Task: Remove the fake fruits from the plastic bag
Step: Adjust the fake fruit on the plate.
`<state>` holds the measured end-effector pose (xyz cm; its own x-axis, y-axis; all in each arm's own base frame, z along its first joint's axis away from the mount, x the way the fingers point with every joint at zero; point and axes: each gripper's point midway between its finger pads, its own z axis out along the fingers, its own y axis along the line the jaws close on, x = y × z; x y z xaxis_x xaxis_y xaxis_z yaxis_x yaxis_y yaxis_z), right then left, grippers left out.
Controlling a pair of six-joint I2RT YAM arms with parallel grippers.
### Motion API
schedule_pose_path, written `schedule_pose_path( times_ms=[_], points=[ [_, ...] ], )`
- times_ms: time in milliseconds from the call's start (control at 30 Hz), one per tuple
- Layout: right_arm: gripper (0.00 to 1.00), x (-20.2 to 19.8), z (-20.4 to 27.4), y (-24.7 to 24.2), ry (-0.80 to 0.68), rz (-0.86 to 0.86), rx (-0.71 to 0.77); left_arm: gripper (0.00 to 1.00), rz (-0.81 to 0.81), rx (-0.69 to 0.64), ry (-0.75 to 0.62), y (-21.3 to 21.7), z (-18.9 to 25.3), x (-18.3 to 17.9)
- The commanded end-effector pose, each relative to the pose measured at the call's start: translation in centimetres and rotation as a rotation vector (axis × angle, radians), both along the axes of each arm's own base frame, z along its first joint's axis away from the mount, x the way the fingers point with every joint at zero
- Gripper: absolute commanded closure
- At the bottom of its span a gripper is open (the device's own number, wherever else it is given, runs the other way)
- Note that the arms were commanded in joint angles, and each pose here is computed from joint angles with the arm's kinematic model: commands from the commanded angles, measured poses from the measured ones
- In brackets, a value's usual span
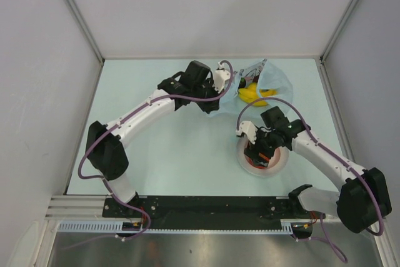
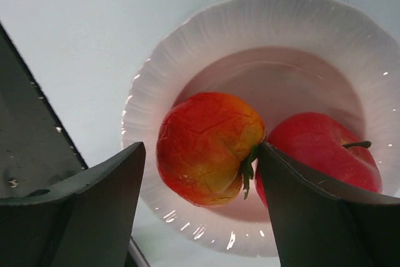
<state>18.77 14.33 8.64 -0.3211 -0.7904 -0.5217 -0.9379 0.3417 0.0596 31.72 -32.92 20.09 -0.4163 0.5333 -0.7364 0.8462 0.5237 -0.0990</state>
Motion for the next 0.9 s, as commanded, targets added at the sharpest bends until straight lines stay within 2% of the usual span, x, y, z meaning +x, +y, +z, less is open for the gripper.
schedule_pose_path(
  times_ms=[0,33,100,133,167,267,400,567,867],
  points=[
    [0.23,1.8,-0.3,-1.2,-0.132,0.006,-0.087,1.00,-0.012,-0.022,-0.059,0.3,1.9,-0.1],
    [0.23,1.6,-0.9,-1.4,-0.128,0.007,-0.101,1.00,-0.013,-0.022,-0.059,0.2,1.9,-0.1],
    [0.32,1.7,-1.4,-1.9,-0.140,0.001,-0.130,1.00,-0.015,-0.023,-0.055,0.1,1.7,-0.1],
    [0.39,1.8,-1.5,-1.9,-0.145,0.003,-0.129,1.00,-0.012,-0.023,-0.050,0.1,1.6,0.0],
    [0.51,1.9,-1.3,-1.8,-0.155,0.000,-0.124,1.00,-0.012,-0.025,-0.048,0.0,1.6,0.0],
    [0.60,2.7,0.0,-0.6,-0.230,0.001,-0.085,1.00,-0.015,-0.029,-0.041,-0.2,1.6,0.0],
    [0.63,3.1,2.4,1.9,-0.346,0.062,-0.005,1.00,-0.020,-0.028,-0.028,-0.3,1.3,-0.2],
    [0.61,2.9,1.8,3.1,-0.372,0.114,-0.011,1.00,-0.022,-0.032,-0.021,-0.4,1.3,-0.2],
    [0.45,3.0,0.1,2.1,-0.387,0.135,-0.089,1.00,-0.021,-0.028,-0.021,-0.3,1.1,-0.2]
  ],
)
